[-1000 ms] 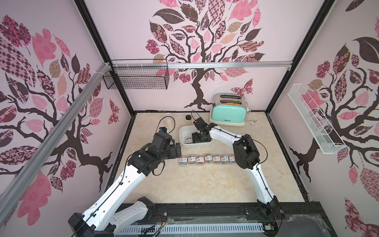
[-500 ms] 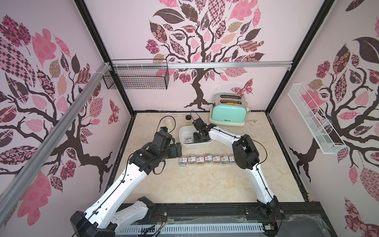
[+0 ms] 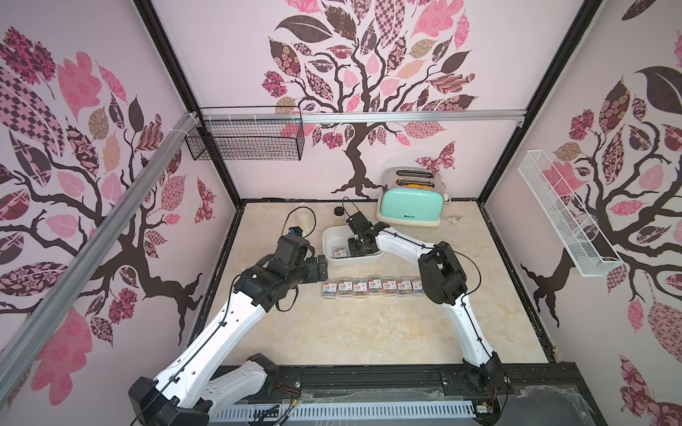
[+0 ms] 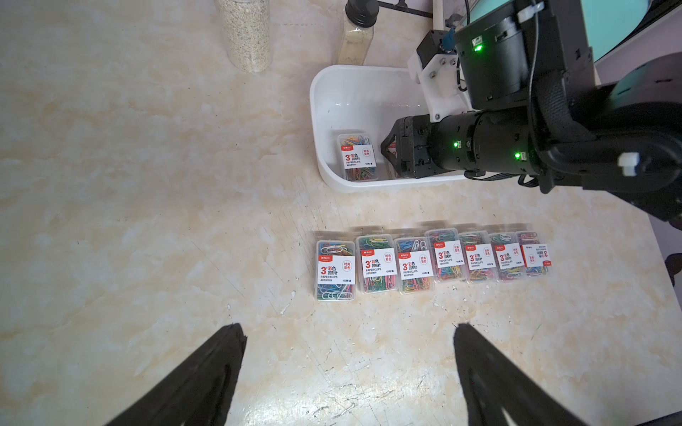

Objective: Take the paper clips out of the storage box
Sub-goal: Pick up the boxed paper clips from the storage box.

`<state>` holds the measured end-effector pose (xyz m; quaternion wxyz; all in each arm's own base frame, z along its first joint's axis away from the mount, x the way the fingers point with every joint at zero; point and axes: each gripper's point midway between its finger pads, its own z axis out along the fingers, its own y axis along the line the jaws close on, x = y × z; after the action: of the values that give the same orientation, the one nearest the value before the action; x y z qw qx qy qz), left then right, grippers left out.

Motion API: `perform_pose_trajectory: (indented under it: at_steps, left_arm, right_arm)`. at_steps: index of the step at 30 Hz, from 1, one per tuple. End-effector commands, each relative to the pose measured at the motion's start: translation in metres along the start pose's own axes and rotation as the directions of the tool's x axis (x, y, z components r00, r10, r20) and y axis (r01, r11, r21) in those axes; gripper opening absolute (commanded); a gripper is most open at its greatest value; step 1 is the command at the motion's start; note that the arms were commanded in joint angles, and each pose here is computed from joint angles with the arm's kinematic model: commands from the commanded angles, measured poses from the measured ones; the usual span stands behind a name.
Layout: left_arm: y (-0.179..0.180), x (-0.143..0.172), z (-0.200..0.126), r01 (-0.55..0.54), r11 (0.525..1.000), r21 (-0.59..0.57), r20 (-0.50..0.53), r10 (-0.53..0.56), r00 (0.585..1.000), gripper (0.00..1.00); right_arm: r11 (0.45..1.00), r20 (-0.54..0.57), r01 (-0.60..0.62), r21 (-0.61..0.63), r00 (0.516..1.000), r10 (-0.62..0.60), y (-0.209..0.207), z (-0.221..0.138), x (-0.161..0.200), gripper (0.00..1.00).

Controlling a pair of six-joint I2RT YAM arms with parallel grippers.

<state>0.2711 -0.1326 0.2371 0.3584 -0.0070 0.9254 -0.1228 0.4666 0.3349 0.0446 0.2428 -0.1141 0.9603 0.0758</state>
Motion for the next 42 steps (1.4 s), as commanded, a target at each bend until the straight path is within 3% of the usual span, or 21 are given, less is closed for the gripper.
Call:
perform_pose_trajectory:
  at_steps: [1, 12, 24, 31, 42]
  left_arm:
    - [0.0, -0.001, 0.002, -0.008, 1.0, 0.004, 0.01, 0.008, 1.0, 0.94]
    - [0.0, -0.002, 0.002, 0.003, 1.0, 0.009, 0.015, -0.003, 1.0, 0.94]
    - [-0.001, -0.002, 0.001, 0.006, 1.0, 0.016, 0.024, -0.006, 1.0, 0.94]
    - [-0.003, -0.002, 0.003, 0.001, 1.0, 0.026, 0.023, -0.002, 1.0, 0.94]
    - [-0.009, 0.003, 0.004, -0.003, 0.998, 0.064, 0.003, 0.003, 1.0, 0.94]
  right_arm:
    - [1.0, 0.116, 0.011, -0.029, 0.993, -0.008, 0.008, -0.055, -0.038, 0.43]
    - [0.999, 0.153, 0.021, -0.041, 0.988, -0.014, 0.009, -0.078, -0.047, 0.4]
    - [0.999, 0.205, 0.016, -0.039, 0.979, -0.007, -0.021, -0.149, -0.045, 0.39]
    - [0.997, 0.177, -0.063, -0.041, 0.982, 0.07, -0.065, -0.181, -0.02, 0.4]
    - [0.956, 0.1, -0.281, 0.083, 0.957, 0.273, -0.162, -0.182, 0.062, 0.4]
